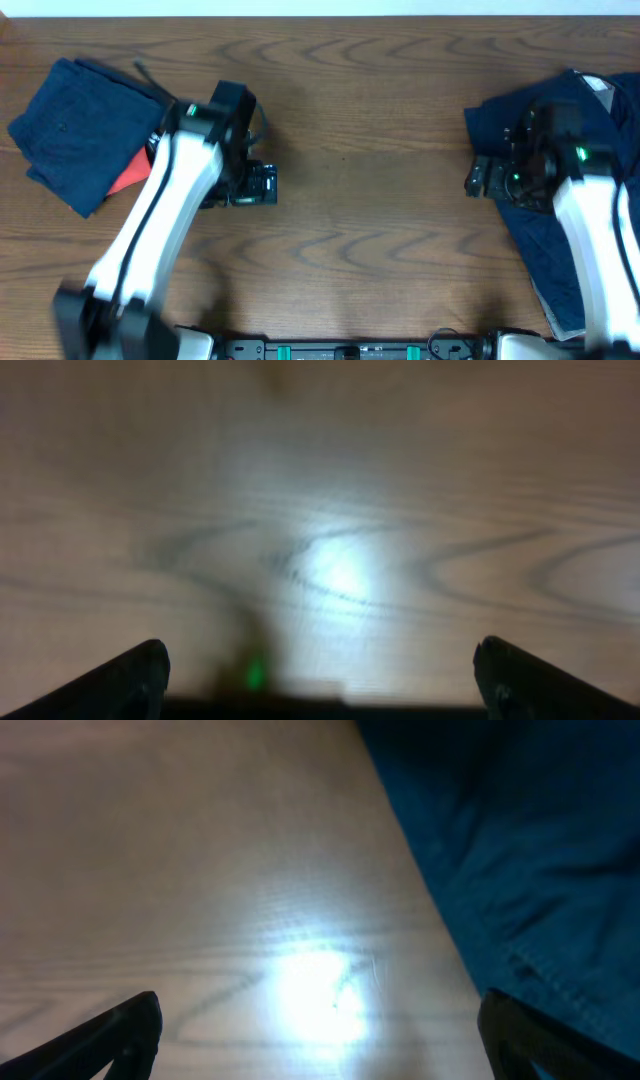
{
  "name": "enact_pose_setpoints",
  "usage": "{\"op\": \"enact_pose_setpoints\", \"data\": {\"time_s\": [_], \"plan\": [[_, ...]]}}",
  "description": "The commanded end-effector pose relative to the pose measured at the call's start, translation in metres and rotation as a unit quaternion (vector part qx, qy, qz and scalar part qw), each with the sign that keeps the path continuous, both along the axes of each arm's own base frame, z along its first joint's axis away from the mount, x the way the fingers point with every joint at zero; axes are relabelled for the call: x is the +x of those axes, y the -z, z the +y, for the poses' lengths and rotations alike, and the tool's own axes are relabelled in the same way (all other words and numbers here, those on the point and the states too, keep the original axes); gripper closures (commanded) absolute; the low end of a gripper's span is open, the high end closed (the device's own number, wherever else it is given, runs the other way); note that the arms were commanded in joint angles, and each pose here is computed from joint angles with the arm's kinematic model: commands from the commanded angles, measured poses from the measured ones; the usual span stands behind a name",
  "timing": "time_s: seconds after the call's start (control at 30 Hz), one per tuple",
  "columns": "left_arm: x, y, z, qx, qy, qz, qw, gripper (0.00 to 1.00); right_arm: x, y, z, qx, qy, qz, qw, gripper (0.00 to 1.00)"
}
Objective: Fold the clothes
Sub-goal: 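Release the shorts and withdraw the left gripper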
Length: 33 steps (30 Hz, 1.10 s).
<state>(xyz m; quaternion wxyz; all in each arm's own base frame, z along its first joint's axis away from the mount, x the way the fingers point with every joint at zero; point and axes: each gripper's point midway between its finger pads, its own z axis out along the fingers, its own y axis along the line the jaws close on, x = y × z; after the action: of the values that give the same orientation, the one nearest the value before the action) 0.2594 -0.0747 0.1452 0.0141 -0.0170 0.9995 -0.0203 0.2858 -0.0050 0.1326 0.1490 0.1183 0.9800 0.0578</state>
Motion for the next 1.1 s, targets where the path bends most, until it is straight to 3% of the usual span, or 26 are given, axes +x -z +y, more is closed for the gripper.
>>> {"op": "enact_pose_setpoints", "data": {"time_s": [0.0, 0.2, 0.37, 0.6, 1.07], "plan": [[-0.015, -0.025, -0.002, -0.022, 0.019, -0.096, 0.995, 0.02, -0.012, -0.022, 0.004, -0.004, -0.009, -0.083, 0.997, 0.01], [-0.030, -0.058, 0.004, -0.060, 0.014, -0.314, 0.948, 0.02, -0.036, -0.054, 0.010, -0.013, -0.010, -0.249, 0.968, 0.01], [-0.046, -0.072, 0.010, -0.092, 0.009, -0.411, 0.907, 0.02, -0.056, -0.070, 0.011, -0.017, -0.010, -0.324, 0.946, 0.01], [-0.061, -0.091, 0.015, -0.107, 0.006, -0.456, 0.883, 0.02, -0.076, -0.062, 0.012, -0.016, -0.010, -0.309, 0.951, 0.01], [-0.065, -0.081, 0.016, -0.100, 0.008, -0.436, 0.894, 0.02, -0.105, -0.030, 0.014, -0.011, -0.010, -0.223, 0.975, 0.01]]}}
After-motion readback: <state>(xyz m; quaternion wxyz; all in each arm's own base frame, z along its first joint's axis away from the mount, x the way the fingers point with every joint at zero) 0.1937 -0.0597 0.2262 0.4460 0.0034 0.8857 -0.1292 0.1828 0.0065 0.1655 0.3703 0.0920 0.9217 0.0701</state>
